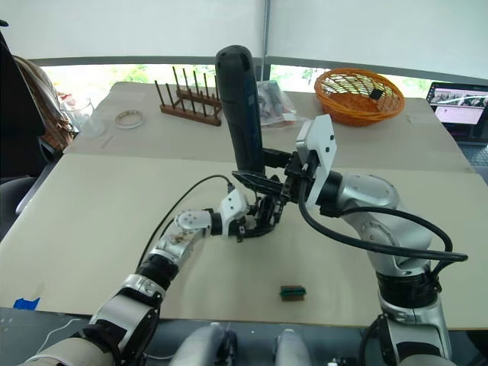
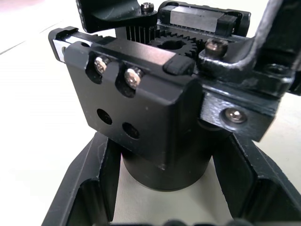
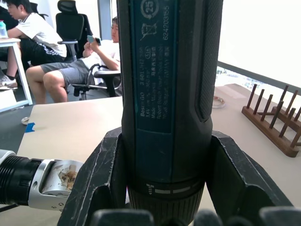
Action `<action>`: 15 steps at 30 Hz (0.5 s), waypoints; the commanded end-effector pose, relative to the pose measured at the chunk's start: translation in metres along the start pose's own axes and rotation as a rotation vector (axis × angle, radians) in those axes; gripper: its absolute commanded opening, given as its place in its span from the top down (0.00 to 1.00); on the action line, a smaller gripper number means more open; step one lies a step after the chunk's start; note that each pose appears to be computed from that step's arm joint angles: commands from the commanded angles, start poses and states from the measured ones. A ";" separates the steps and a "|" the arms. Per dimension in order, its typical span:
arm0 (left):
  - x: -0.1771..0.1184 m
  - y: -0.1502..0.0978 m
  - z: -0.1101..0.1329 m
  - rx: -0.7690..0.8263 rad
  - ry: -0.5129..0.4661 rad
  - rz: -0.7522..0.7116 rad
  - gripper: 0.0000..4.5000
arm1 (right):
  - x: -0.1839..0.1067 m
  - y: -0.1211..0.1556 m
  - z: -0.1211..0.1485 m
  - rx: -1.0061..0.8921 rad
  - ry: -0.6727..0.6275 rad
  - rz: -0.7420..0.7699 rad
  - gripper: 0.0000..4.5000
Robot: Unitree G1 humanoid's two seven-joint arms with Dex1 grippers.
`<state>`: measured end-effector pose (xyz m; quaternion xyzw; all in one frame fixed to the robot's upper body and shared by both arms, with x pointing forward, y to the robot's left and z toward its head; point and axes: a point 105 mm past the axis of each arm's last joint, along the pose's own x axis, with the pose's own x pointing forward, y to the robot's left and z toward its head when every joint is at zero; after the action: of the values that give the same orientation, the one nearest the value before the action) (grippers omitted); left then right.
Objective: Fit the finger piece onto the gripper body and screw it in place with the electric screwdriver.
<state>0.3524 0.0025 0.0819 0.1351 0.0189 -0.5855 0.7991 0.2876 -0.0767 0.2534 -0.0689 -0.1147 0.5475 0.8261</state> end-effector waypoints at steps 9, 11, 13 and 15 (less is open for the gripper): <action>0.002 0.001 0.015 0.039 -0.047 0.001 0.49 | -0.003 -0.001 0.016 -0.080 -0.062 0.000 0.57; 0.002 0.001 0.015 0.038 -0.048 0.000 0.49 | -0.003 -0.001 0.016 -0.080 -0.058 0.003 0.57; 0.002 0.001 0.015 0.038 -0.048 0.000 0.49 | -0.003 0.000 0.015 -0.078 -0.056 0.003 0.57; 0.002 0.001 0.015 0.038 -0.049 -0.001 0.49 | -0.002 0.000 0.015 -0.076 -0.057 0.003 0.57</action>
<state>0.3520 0.0015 0.0820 0.1342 0.0184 -0.5863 0.7987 0.2879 -0.0766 0.2526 -0.0764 -0.1209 0.5497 0.8230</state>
